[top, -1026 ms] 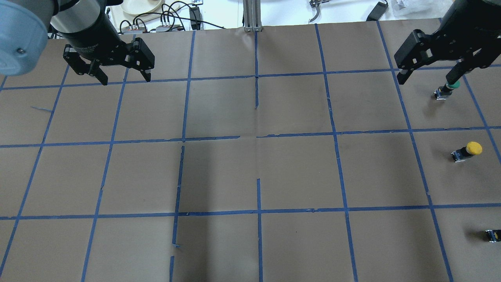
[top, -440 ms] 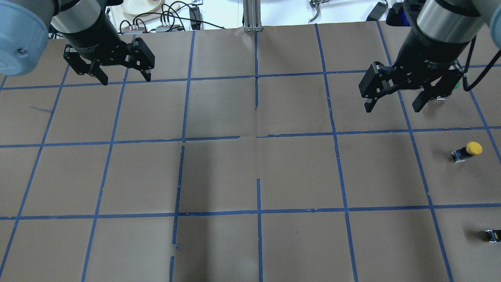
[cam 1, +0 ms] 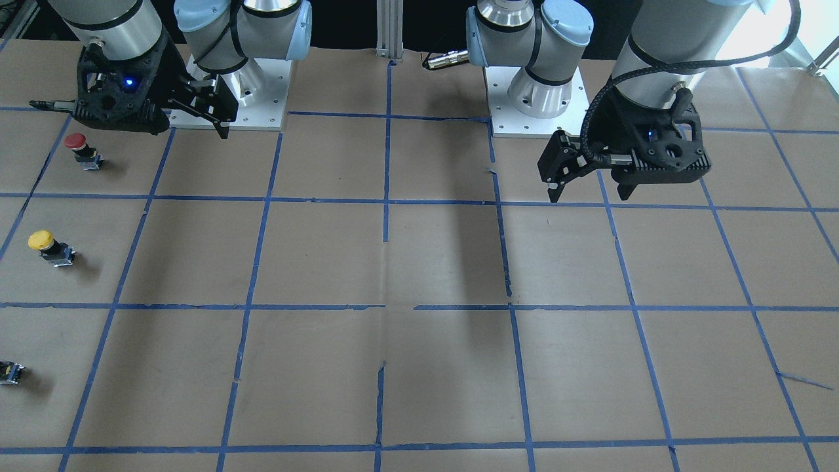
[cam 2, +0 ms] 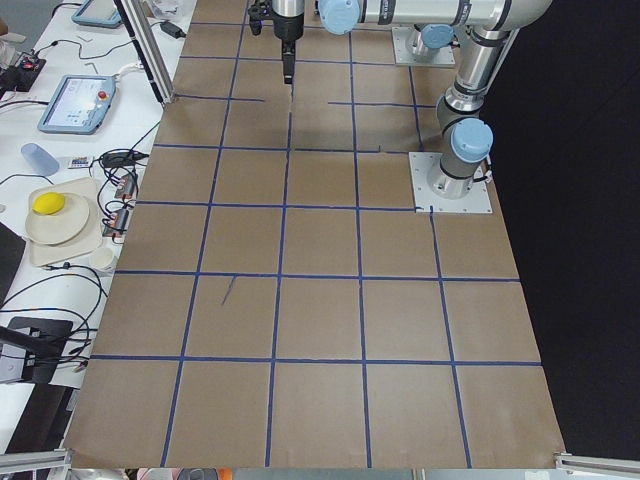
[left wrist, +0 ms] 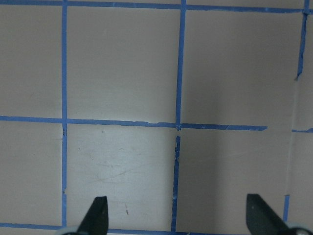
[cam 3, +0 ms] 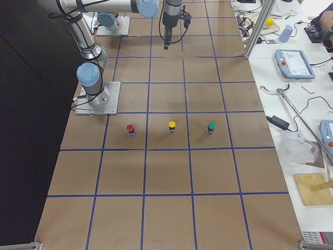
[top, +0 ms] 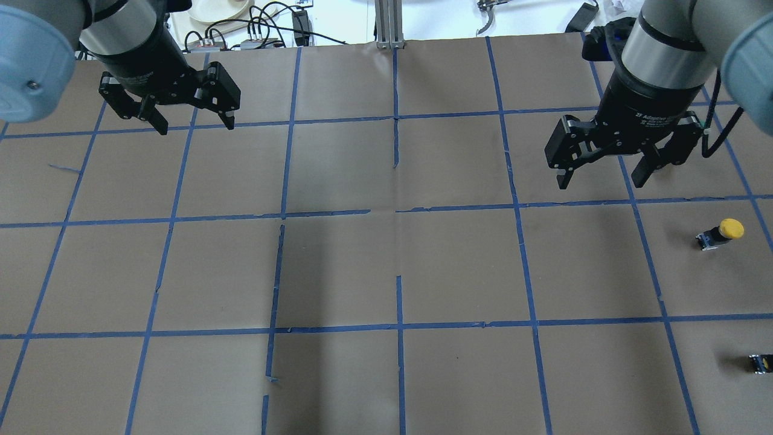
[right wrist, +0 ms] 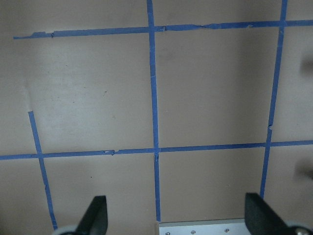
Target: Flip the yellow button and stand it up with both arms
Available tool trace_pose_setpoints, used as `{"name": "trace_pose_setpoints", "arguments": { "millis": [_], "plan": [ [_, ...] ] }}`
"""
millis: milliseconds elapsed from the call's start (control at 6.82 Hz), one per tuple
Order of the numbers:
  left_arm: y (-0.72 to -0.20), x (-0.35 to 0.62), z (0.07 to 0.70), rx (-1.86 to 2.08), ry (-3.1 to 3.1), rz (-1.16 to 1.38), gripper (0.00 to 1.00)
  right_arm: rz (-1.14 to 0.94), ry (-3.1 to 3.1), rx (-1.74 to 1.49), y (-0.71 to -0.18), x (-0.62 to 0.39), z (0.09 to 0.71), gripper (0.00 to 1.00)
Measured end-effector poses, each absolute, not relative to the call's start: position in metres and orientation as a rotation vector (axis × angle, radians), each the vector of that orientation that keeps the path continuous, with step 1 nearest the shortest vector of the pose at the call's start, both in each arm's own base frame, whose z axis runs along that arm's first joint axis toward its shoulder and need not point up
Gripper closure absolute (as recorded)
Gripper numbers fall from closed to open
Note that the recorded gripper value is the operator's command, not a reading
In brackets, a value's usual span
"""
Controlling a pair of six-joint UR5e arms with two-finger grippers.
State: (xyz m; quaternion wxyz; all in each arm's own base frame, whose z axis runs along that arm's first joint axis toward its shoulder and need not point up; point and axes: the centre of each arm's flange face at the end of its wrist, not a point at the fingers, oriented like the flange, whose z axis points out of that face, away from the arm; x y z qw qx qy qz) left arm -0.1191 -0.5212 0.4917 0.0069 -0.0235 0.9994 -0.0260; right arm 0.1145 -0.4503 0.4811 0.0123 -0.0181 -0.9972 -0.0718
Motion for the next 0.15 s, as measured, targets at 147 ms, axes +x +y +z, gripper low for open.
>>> {"name": "trace_pose_setpoints", "arguments": {
  "millis": [147],
  "plan": [
    [-0.5172, -0.1216, 0.4913, -0.083, 3.126, -0.069, 0.0, -0.215, -3.104, -0.062, -0.449, 0.1142, 0.483, 0.0]
  ]
}}
